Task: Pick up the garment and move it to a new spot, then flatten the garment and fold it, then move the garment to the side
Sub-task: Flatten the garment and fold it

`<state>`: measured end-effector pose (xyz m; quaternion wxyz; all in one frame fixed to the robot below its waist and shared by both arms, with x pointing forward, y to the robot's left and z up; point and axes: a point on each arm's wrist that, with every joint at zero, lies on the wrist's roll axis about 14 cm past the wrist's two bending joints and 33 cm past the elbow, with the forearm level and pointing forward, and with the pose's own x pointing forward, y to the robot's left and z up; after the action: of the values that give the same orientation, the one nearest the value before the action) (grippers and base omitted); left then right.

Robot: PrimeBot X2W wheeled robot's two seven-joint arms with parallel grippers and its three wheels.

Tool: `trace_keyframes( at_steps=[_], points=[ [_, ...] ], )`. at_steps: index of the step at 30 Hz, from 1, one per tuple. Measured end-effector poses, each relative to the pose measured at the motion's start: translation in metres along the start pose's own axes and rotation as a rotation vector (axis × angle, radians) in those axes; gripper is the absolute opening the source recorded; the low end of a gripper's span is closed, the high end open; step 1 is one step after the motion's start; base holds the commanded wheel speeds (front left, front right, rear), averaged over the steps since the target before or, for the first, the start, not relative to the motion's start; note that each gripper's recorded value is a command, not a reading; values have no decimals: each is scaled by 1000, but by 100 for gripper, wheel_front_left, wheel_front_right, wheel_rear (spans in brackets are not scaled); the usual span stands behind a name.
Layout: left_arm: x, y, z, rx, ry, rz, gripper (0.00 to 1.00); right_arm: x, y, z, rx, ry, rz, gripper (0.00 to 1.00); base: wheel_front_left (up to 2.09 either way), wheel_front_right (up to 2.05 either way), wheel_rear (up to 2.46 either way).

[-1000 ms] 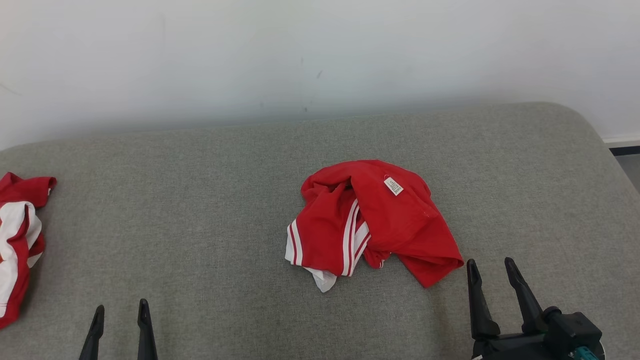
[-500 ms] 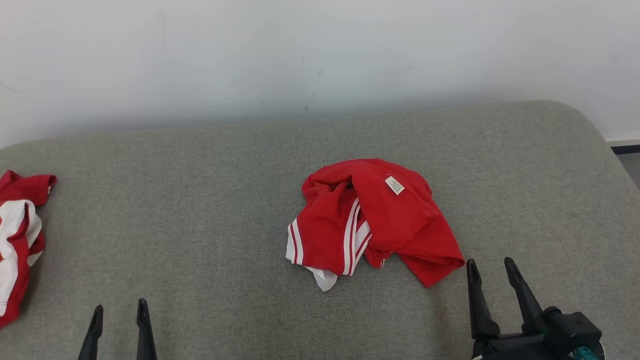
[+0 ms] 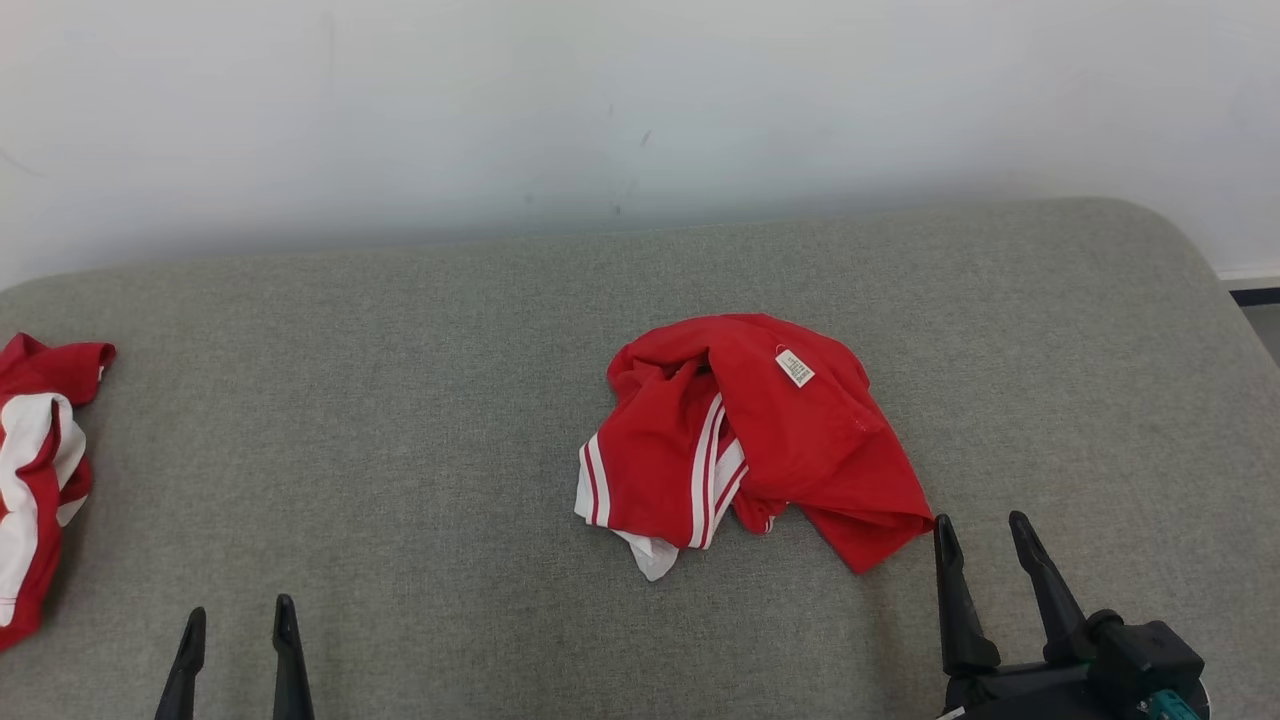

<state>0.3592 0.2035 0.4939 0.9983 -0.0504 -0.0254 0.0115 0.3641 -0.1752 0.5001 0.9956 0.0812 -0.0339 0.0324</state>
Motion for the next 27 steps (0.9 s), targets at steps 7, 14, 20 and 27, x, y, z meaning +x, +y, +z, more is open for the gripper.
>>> trace_keyframes(
  at_steps=[7,14,20,27],
  points=[
    [1,0,0,-2,1,0,100,0,-1,1,3,-2,-3,100,0,0,0],
    [19,-29,-1,-33,-5,-84,100,5,-4,3,6,-11,-13,100,0,0,0],
    [54,-76,-5,-43,3,-223,100,7,-11,4,4,-14,-34,100,0,0,0],
    [71,-152,-38,-29,102,-462,100,1,-36,6,15,-16,-115,100,0,0,0]
  ],
)
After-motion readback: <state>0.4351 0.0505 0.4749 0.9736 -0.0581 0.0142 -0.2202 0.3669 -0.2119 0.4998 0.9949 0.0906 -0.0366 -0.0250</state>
